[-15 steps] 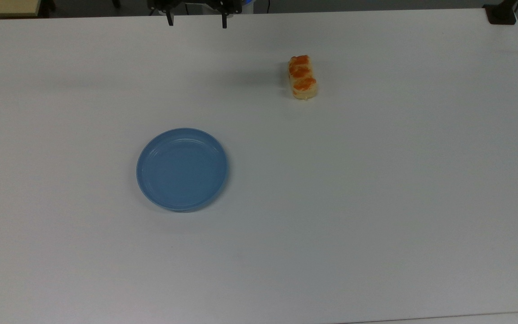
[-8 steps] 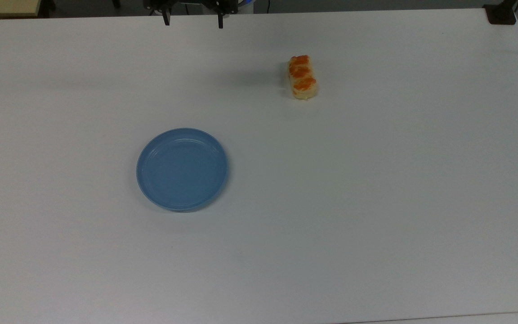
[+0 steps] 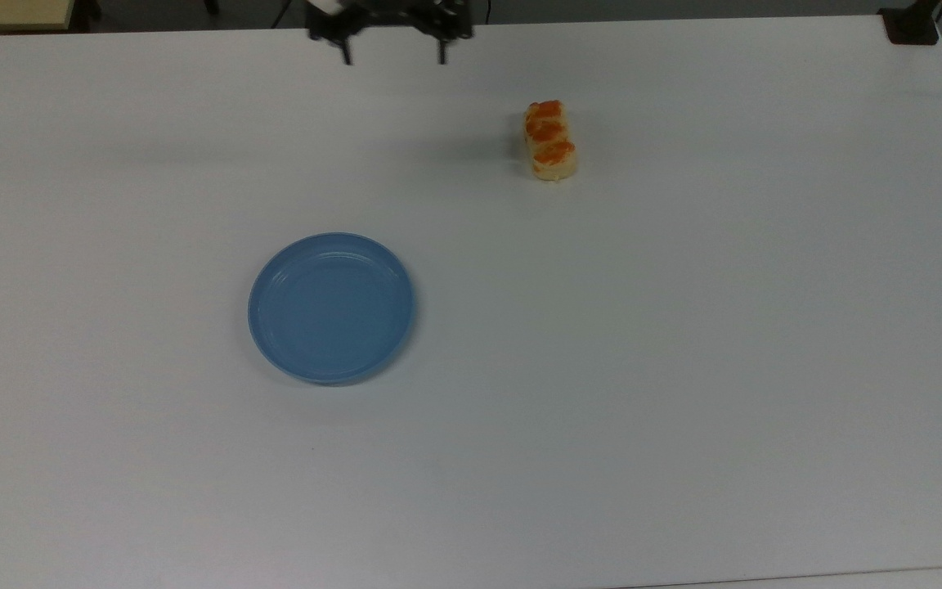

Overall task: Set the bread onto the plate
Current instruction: 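Lower the gripper over the bread and close it around it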

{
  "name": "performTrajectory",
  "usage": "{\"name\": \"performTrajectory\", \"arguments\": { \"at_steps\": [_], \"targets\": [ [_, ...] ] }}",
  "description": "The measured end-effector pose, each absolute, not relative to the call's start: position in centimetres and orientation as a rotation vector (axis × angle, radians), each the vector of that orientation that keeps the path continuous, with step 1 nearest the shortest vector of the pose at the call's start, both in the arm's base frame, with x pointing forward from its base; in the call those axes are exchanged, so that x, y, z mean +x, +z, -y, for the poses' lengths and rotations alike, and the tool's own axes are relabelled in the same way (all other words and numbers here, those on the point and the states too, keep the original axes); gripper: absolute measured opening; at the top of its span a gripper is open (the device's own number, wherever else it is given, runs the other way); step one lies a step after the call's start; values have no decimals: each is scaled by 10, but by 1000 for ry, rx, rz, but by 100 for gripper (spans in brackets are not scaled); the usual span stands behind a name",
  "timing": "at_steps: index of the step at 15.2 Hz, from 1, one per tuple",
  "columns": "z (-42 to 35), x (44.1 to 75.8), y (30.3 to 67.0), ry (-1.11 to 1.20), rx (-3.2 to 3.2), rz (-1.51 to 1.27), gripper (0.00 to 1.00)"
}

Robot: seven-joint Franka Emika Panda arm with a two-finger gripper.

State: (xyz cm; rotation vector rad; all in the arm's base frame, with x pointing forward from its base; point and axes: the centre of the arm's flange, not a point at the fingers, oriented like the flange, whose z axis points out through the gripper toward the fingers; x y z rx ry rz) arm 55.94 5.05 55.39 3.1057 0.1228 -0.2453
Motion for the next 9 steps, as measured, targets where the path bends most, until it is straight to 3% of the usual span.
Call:
{"name": "performTrajectory", "arguments": {
  "at_steps": [4, 9],
  "targets": [
    [-147, 547, 503, -345, 3067, -334, 100],
    [-239, 508, 417, -325, 3036, -398, 100]
  ]
}}
